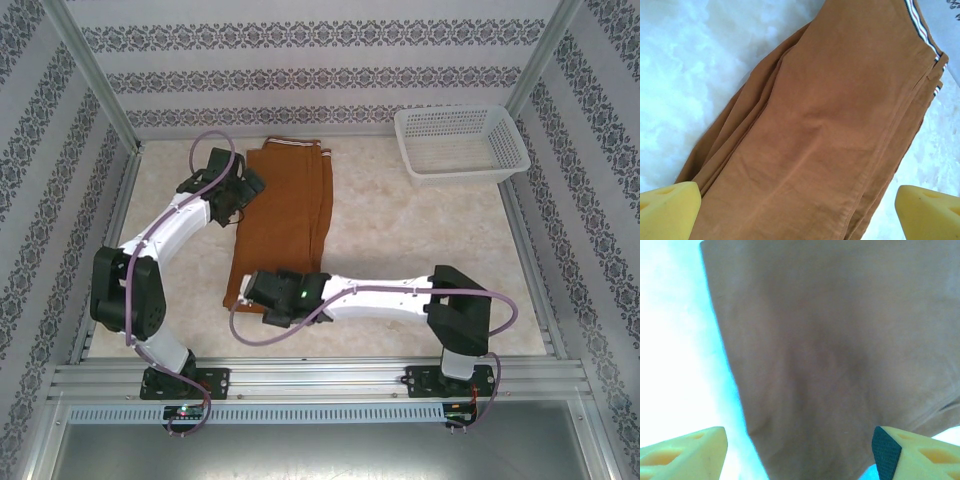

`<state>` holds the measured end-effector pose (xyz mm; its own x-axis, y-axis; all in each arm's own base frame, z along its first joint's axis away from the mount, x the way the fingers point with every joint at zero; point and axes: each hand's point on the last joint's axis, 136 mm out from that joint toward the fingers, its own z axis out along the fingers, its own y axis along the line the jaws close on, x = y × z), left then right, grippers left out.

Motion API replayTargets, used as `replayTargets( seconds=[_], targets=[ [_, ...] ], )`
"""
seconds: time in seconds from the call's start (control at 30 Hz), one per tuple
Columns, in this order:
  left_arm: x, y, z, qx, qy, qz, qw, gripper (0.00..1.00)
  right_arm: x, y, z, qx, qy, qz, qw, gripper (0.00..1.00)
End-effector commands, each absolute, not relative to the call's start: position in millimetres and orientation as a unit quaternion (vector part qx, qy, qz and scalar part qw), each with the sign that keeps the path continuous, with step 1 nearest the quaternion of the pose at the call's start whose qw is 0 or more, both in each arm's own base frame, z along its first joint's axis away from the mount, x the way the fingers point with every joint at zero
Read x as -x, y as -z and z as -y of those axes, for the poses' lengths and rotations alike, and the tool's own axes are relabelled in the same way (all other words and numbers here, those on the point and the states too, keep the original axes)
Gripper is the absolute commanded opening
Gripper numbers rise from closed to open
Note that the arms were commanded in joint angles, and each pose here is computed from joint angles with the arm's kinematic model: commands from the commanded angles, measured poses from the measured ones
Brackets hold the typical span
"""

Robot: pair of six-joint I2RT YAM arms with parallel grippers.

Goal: Roll up the long pants

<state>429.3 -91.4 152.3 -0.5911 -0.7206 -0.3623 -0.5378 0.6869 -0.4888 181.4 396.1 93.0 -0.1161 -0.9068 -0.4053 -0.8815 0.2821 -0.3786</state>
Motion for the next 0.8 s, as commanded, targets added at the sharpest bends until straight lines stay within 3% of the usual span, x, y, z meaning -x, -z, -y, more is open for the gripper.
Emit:
replayTargets(
  seconds=[0.0,0.13,0.3,0.77],
  targets=[
    [-410,-159,90,0.395,0.191,-0.858,0.266,1.0,-177,-64,-388,0.617,0.068,-0.731,0.284,0.77],
    [-375,-140,96,0.421,0.212,-0.849,0.239,0.99,-170,-50,-389,0.631,0.082,-0.715,0.29,0.77],
    [-348,-132,79,0.441,0.192,-0.839,0.255,0.92,-175,-41,-393,0.645,0.101,-0.697,0.297,0.77],
    [-345,-140,75,0.449,0.188,-0.834,0.259,0.99,-192,-29,-420,0.67,0.125,-0.654,0.327,0.78]
  ],
)
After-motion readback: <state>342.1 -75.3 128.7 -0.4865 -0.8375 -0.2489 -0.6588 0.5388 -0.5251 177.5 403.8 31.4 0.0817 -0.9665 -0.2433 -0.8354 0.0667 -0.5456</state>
